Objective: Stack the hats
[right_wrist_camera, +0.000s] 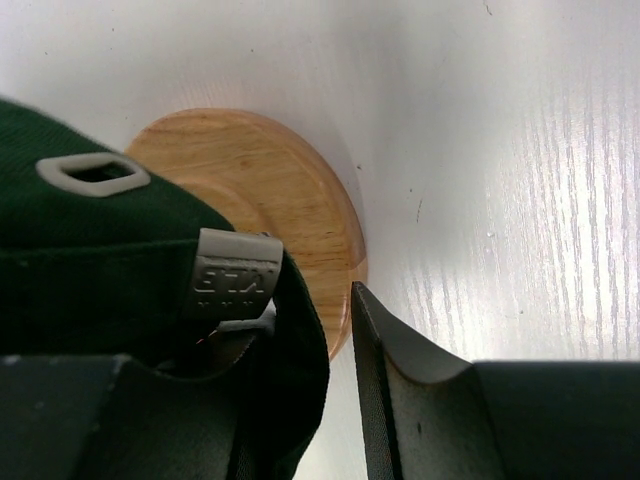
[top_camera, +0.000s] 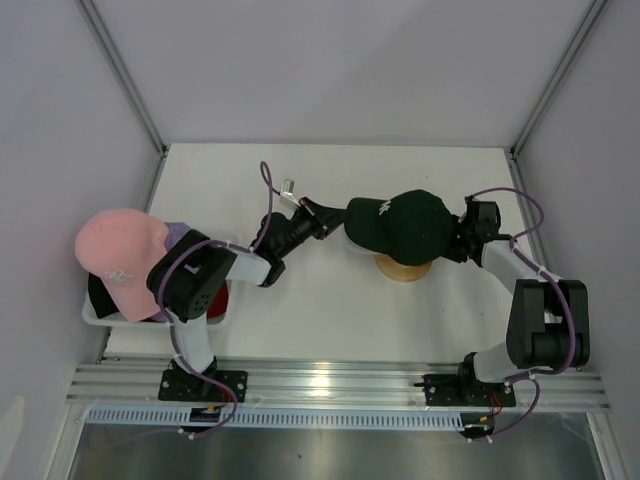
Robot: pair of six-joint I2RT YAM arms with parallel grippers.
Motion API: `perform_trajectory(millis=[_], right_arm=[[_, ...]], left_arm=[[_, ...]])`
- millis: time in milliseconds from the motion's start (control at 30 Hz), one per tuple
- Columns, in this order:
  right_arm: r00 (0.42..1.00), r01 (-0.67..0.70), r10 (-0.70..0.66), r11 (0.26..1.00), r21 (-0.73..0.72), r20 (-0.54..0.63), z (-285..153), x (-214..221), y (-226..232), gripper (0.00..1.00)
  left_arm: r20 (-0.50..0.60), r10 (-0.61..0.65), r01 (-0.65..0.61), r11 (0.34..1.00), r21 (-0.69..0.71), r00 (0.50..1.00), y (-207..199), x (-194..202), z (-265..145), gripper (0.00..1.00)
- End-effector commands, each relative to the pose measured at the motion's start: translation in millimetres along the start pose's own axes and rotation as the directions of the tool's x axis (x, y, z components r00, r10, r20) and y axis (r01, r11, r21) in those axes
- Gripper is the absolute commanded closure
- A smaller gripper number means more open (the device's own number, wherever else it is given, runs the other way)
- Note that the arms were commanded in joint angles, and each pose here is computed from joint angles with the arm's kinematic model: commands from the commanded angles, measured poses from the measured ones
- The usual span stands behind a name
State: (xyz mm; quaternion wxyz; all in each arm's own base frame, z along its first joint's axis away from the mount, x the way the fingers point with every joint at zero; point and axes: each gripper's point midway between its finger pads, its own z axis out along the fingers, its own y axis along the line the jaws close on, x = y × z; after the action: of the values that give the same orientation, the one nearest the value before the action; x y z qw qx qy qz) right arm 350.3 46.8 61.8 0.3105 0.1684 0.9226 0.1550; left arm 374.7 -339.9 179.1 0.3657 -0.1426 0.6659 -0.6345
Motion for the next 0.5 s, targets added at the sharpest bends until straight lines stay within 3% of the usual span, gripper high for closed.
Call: perform_trajectory(millis=[0, 167, 300, 467], right_arm=[[1.0, 0.009, -0.01, 0.999, 0.034, 0.004, 2, 0, -6, 0.66], [1.0, 0.009, -0.009, 0.999, 0.038, 0.002, 2, 0, -6, 0.66], [1.0, 0.009, -0.009, 0.999, 0.044, 0.007, 1, 0, -7, 0.66], [1.0, 0.005, -0.005, 0.999, 0.045, -0.01, 5, 4, -9, 0.66]], left_arm=[[0.089, 0.063, -0.067, 0.997, 0.043, 0.994, -24, -25, -15, 0.99], [0.125, 0.094, -0.091, 0.995, -0.028, 0.988, -29, -35, -27, 0.99], [0.154, 0.065, -0.036, 0.982, -0.184, 0.986, 17, -38, -37, 0.99], [0.119, 0.016, 0.014, 0.968, -0.251, 0.993, 61, -25, -33, 0.99]])
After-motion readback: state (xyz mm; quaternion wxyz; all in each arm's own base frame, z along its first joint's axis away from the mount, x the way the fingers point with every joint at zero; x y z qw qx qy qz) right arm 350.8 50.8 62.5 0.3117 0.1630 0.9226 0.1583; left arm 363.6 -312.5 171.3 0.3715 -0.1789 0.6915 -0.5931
